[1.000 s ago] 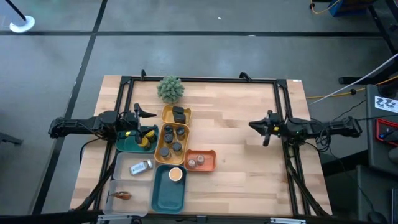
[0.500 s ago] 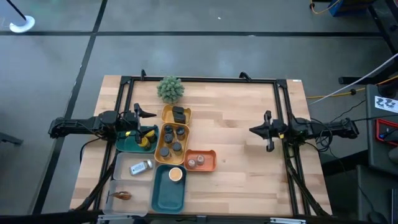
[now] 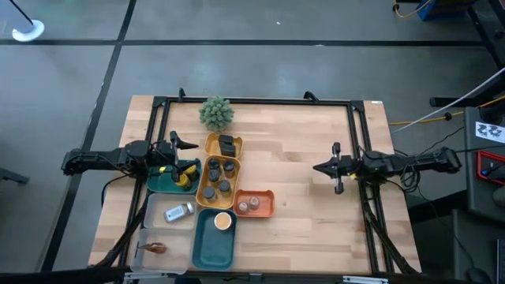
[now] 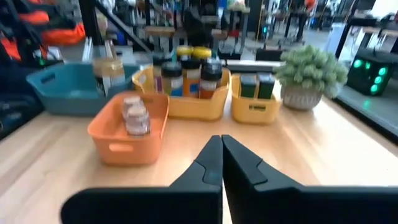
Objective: Sort spices by type
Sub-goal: Return to Home Position
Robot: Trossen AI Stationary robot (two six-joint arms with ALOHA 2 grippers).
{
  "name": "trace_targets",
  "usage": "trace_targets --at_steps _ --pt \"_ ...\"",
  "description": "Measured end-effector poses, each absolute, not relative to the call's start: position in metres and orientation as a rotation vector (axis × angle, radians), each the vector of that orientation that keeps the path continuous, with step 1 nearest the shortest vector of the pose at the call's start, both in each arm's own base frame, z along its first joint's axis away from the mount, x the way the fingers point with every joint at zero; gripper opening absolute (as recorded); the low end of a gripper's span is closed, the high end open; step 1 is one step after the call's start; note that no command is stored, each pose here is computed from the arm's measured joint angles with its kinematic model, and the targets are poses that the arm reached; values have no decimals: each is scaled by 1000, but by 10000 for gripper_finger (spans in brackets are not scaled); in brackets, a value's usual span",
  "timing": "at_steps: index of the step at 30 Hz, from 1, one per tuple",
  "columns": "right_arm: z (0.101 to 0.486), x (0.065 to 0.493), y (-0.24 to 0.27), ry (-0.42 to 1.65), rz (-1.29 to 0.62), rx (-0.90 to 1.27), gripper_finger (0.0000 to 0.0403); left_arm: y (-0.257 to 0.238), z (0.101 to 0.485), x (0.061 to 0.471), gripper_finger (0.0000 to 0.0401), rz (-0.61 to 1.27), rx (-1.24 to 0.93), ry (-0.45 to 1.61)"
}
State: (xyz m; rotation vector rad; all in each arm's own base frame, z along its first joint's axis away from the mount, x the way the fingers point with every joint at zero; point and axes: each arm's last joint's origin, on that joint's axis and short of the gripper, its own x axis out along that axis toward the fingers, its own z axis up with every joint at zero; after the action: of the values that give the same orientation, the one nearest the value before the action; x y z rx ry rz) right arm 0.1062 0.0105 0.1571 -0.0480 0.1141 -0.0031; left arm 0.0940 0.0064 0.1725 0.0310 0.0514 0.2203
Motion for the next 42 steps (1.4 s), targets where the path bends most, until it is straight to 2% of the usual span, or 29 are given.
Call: trace_targets --at_steps 7,15,25,35,42 --pt "151 110 11 181 -9 -58 19 6 172 94 269 221 31 52" --pt "152 110 8 166 -102 -64 8 6 172 94 269 221 31 52" --pt "152 110 8 168 -99 -64 15 6 172 94 269 221 31 52" --pt "160 104 10 74 13 -41 3 6 172 94 269 221 31 52" --pt "162 101 -3 43 -28 -31 10 6 172 94 269 221 31 52"
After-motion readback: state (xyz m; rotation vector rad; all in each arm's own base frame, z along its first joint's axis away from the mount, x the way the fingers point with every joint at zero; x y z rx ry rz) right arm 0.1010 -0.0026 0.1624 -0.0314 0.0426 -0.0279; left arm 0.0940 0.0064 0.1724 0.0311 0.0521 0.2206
